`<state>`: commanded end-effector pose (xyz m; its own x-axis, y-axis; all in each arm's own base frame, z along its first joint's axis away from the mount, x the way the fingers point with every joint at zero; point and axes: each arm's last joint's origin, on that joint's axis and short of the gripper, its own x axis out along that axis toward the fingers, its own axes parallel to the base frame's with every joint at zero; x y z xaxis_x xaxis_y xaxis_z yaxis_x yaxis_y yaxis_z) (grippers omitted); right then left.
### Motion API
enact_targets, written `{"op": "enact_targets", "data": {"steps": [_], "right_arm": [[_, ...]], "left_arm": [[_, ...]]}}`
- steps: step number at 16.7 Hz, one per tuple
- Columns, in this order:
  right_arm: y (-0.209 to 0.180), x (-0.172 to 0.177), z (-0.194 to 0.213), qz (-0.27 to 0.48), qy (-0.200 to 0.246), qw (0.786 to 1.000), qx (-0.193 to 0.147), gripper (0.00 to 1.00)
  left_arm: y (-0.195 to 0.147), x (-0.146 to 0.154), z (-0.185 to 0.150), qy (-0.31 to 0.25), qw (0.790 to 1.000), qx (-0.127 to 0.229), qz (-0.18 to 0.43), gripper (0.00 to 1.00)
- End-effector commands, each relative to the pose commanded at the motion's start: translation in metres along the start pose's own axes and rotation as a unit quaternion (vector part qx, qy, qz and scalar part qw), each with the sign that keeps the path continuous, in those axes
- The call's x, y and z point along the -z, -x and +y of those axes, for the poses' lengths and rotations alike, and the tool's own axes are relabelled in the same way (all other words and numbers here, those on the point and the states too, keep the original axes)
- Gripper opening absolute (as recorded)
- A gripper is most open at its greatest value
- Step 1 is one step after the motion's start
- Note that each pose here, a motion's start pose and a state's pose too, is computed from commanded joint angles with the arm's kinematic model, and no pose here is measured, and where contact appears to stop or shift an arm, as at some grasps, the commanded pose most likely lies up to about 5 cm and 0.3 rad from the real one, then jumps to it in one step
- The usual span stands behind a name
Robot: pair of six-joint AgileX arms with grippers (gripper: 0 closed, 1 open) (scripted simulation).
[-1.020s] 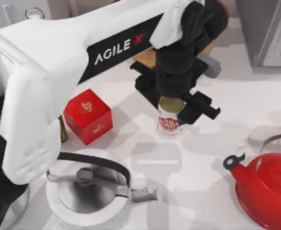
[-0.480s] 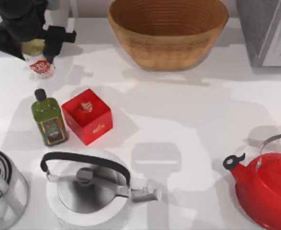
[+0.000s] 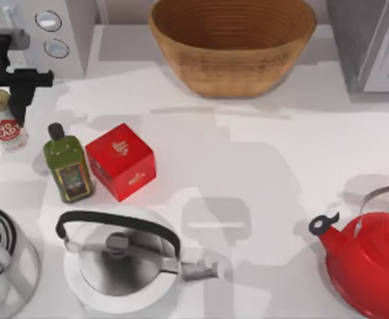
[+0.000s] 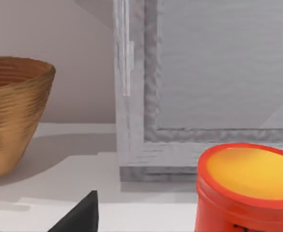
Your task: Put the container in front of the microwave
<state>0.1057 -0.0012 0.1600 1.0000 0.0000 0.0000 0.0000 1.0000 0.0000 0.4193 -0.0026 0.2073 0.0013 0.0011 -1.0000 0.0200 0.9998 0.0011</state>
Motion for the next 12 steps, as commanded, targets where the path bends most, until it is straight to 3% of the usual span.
{"op": "enact_targets", "data": {"steps": [10, 12], "right_arm": [[0.0, 0.0, 0.0, 0.0, 0.0, 1.0, 0.0, 1.0], [0.0, 0.0, 0.0, 0.0, 0.0, 1.0, 0.0, 1.0]], "left_arm": [[-0.008, 0.0, 0.0, 0.0, 1.0, 0.0, 0.0, 0.0], [-0.008, 0.0, 0.0, 0.0, 1.0, 0.0, 0.0, 0.15]]}}
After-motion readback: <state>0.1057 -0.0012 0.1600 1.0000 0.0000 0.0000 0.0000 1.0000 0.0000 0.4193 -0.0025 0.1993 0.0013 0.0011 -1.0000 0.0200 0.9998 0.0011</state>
